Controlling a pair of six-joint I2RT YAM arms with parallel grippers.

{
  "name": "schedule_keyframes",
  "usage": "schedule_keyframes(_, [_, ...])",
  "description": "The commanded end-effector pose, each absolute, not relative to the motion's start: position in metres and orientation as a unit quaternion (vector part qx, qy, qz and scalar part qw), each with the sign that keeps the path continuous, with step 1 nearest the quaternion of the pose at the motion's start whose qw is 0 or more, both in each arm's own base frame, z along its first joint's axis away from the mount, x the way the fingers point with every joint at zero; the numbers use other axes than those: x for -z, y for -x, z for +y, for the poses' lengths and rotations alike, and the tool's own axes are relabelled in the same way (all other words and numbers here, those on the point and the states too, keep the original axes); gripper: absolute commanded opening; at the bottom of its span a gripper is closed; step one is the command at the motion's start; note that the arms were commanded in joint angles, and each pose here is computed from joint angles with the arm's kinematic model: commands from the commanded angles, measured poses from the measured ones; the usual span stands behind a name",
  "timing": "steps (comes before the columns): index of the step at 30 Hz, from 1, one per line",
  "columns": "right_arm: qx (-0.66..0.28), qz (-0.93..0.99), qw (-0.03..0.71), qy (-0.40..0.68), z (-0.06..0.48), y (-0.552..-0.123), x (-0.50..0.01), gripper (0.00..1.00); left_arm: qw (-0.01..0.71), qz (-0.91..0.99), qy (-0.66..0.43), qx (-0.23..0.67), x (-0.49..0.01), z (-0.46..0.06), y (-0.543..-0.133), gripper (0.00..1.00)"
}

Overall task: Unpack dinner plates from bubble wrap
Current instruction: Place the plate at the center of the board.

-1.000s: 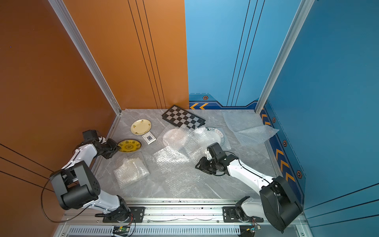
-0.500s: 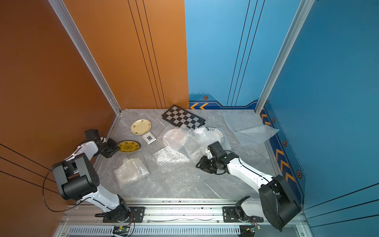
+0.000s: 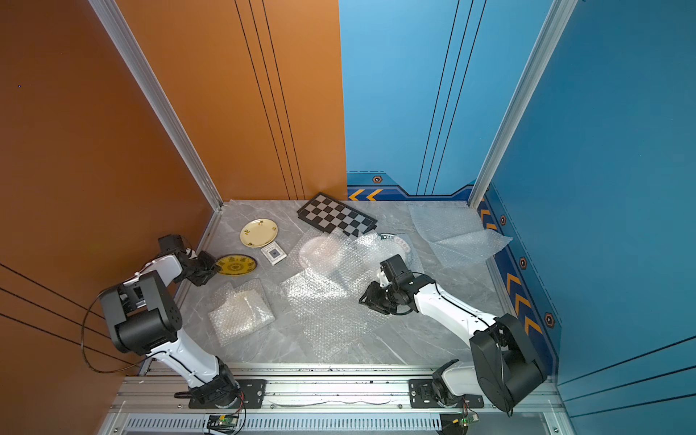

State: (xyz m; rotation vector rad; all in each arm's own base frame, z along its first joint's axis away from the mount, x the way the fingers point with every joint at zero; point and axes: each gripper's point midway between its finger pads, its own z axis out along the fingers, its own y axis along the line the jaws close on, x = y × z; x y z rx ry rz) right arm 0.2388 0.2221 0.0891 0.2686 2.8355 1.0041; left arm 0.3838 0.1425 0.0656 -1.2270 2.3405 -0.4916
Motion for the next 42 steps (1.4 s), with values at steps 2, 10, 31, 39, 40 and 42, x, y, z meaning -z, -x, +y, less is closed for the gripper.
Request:
schedule_keyframes(2, [-0.326, 0.940, 0.055, -0.085, 0.221, -0.240, -0.092, 0.42, 0.219, 0.850, 0.444, 0.180, -0.058, 0.142, -0.392, 0.00])
schedule_keyframes(10, [-0.324, 0.941, 0.054, -0.087, 0.222, -0.243, -0.095, 0.42, 0.209, 0.853, 0.444, 0.181, -0.047, 0.139, -0.397, 0.00])
schedule_keyframes(31, [-0.323, 0.940, 0.068, -0.083, 0.214, -0.233, -0.105, 0.43, 0.184, 0.853, 0.454, 0.183, -0.032, 0.133, -0.373, 0.28])
schedule_keyframes(39, [-0.318, 0.942, 0.071, -0.083, 0.208, -0.227, -0.106, 0.45, 0.187, 0.851, 0.457, 0.180, -0.043, 0.134, -0.363, 0.51])
schedule_keyframes(40, [-0.312, 0.944, 0.070, -0.087, 0.205, -0.226, -0.105, 0.48, 0.189, 0.851, 0.457, 0.179, -0.046, 0.135, -0.362, 0.55])
schedule_keyframes(42, [-0.296, 0.948, 0.068, -0.095, 0.196, -0.224, -0.104, 0.56, 0.194, 0.850, 0.457, 0.178, -0.052, 0.136, -0.359, 0.61])
